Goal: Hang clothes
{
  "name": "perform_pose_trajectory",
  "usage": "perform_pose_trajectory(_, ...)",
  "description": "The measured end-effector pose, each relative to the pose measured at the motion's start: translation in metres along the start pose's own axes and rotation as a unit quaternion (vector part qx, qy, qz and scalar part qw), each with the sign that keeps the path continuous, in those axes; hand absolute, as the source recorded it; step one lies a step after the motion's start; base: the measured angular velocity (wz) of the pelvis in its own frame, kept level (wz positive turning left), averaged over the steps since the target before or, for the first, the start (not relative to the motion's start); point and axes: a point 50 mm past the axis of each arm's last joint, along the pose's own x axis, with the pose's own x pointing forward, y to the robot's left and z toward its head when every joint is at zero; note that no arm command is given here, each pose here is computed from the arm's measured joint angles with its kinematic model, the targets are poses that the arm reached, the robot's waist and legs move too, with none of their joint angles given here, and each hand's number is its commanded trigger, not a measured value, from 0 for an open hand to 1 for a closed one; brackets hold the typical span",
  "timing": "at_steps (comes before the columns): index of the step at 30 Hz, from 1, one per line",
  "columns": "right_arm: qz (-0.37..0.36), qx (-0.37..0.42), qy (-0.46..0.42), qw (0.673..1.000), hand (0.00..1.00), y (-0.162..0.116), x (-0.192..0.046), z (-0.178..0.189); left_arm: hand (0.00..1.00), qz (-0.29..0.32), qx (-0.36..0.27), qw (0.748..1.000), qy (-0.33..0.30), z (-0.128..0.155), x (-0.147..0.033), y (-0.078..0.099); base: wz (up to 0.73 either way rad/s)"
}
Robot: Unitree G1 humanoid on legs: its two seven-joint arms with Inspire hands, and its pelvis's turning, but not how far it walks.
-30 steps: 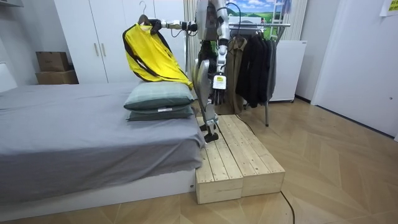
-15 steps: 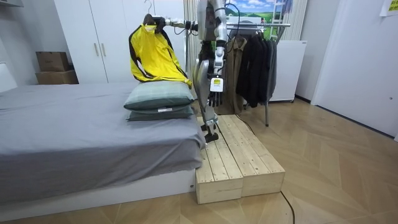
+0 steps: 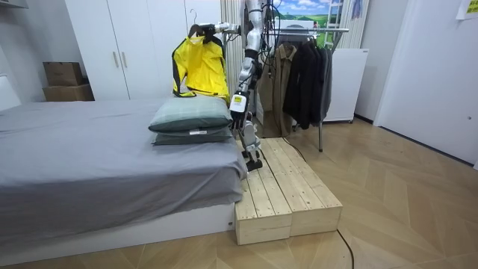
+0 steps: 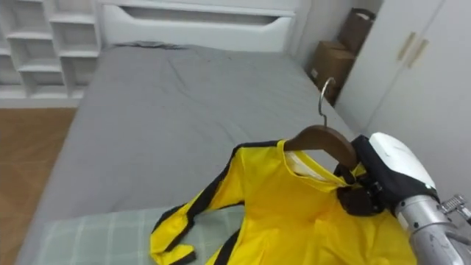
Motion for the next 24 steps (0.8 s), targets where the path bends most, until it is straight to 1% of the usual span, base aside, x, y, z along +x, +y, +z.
perform_pose_trajectory(5,-0.009,-0.002,-0.001,1.0,1.0,-0.006,0.005,0.004,0.0,-0.008,0.001,1.0,0.03,-0.002,0.0,-0.001,-0.81)
perform_pose_trajectory(8,-0.021,-0.003,-0.012,1.0,1.0,-0.014,0.012,0.011,0.0,-0.015,0.001,0.999,0.042,-0.005,0.0,-0.001,-0.5)
perform_pose_trajectory(14,-0.043,0.006,-0.04,0.998,1.0,-0.029,0.022,0.026,0.0,-0.023,0.013,0.998,0.064,-0.009,0.0,-0.001,-0.07)
perform_pose_trajectory(17,-0.054,0.005,-0.054,0.997,1.0,-0.034,0.021,0.033,0.0,-0.022,0.02,0.997,0.074,-0.011,0.0,0.0,-0.12)
perform_pose_trajectory(20,-0.059,0.004,-0.063,0.996,1.0,-0.036,0.02,0.037,0.0,-0.019,0.038,0.995,0.09,-0.016,-0.001,0.001,-0.37)
perform_pose_trajectory(21,-0.059,0.004,-0.065,0.996,1.0,-0.037,0.019,0.037,0.0,-0.019,0.038,0.995,0.094,-0.017,-0.001,0.001,-0.76)
perform_pose_trajectory(24,-0.055,-0.002,-0.085,0.995,1.0,-0.034,0.02,0.047,0.0,-0.023,0.039,0.992,0.119,-0.027,-0.003,-0.001,-1.37)
